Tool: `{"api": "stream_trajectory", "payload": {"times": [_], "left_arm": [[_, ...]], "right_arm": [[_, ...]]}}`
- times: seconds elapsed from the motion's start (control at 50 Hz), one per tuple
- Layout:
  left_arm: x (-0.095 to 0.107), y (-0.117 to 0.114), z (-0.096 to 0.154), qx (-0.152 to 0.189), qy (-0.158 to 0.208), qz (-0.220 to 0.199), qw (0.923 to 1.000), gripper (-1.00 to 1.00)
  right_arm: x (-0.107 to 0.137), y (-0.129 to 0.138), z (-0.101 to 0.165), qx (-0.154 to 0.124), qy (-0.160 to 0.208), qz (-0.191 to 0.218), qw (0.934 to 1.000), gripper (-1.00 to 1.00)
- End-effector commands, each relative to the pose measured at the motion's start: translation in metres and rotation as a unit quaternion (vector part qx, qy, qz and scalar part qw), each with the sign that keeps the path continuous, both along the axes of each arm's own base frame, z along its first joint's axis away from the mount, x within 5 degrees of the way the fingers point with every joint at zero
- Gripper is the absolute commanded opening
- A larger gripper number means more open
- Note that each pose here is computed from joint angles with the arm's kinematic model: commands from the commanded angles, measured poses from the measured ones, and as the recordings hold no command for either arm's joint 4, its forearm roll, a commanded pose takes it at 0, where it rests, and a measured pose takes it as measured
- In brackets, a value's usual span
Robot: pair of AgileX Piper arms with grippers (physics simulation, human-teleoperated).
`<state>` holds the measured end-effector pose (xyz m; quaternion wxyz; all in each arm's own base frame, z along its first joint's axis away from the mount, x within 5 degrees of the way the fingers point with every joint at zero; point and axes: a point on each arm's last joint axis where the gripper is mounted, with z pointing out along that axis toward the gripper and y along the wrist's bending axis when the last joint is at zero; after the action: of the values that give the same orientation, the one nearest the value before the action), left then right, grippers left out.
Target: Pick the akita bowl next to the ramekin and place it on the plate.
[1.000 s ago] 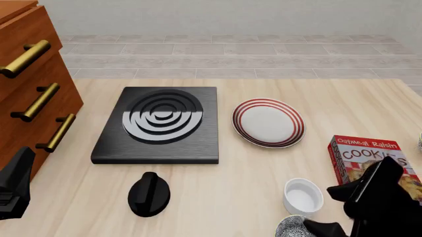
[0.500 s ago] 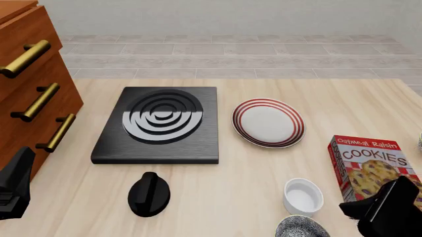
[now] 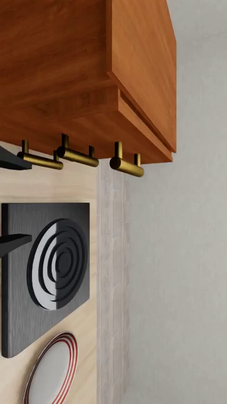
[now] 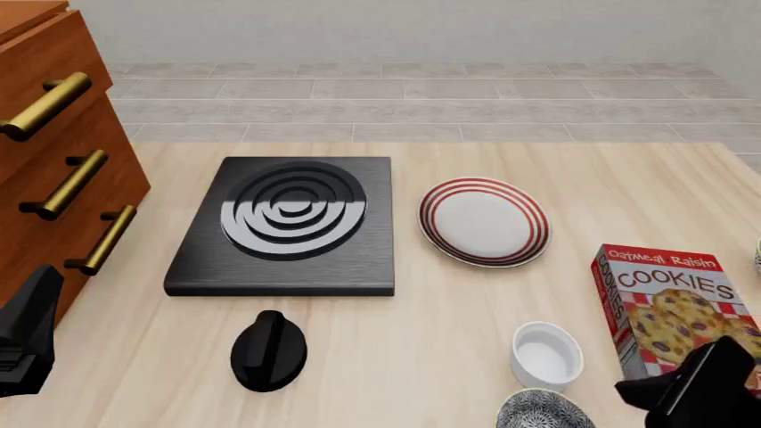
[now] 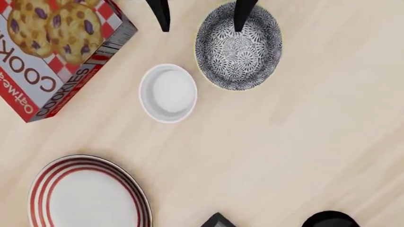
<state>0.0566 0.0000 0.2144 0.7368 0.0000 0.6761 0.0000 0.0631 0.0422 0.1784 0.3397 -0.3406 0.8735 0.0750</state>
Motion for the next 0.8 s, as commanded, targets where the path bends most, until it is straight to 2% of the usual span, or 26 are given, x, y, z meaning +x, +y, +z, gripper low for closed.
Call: {"api": "stream_trajectory", "payload": {"times": [0.02,0.8], "left_arm": [[0.0,0.0,0.0,0.0,0.0,0.0,1.0,1.0],[0.0,0.0,0.0,0.0,0.0,0.0,1.0,1.0]], "right_arm": [[0.001,0.0,-0.009,0.0,0.005,-0.007,1.0,1.0],[0.012,0.006,-0.027,-0.006,0.013,-0.014,0.9998,1.0]]}}
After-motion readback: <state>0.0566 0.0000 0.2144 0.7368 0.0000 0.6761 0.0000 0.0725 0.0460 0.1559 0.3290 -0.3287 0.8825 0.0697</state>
